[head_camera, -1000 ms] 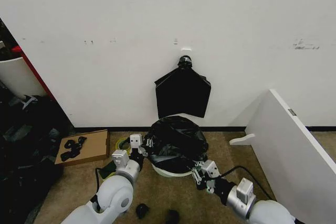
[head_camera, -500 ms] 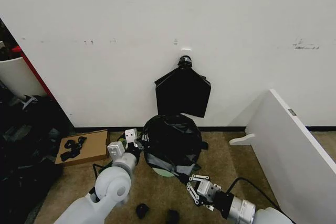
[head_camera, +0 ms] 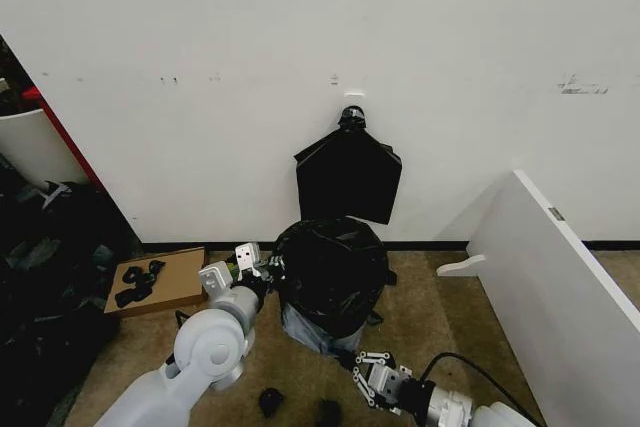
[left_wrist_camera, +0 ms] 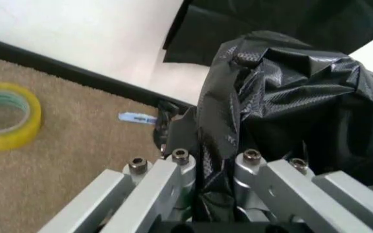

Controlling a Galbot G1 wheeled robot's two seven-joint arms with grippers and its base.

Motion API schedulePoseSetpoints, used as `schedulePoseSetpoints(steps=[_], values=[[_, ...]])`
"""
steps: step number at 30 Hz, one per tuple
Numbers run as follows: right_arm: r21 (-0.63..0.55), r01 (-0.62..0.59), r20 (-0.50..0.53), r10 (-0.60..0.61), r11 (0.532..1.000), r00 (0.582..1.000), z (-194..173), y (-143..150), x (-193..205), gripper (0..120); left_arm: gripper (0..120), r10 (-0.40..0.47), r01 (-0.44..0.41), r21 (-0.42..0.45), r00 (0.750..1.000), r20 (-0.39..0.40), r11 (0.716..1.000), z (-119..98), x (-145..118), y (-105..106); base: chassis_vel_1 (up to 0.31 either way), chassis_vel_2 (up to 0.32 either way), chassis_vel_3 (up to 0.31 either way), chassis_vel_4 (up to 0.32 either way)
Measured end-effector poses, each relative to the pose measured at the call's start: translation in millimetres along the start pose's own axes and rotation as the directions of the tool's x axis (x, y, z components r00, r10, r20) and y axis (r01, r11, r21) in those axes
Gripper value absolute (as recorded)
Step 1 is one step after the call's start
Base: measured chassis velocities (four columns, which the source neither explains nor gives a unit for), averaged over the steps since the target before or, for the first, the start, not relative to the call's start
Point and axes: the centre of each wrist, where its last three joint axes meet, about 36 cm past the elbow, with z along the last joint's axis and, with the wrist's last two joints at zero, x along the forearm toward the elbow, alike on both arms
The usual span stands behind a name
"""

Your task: Place the garbage bag over the trash bin.

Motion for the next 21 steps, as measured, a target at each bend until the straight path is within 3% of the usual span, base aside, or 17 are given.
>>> schedulePoseSetpoints(steps=[7,17,21], values=[[-0.002,-0.070,-0.035,0.070,0.998,0.997,8,2,1,0,4,0.017,-0.017,0.018,1.000,-0.024,1.000,1,6,-4,0.000,0.000,0.000,0.000],[-0.031,-0.051,-0.051,0.049,0.998,0.998,15,15,-2,0,4,0.026,-0.025,0.028,0.999,-0.030,0.999,-2,7,-4,0.000,0.000,0.000,0.000],[-0.031,-0.057,-0.040,0.056,0.998,0.998,11,5,4,15,4,0.020,-0.019,0.026,0.999,-0.028,0.999,-2,5,-1,0.000,0.000,0.000,0.000]])
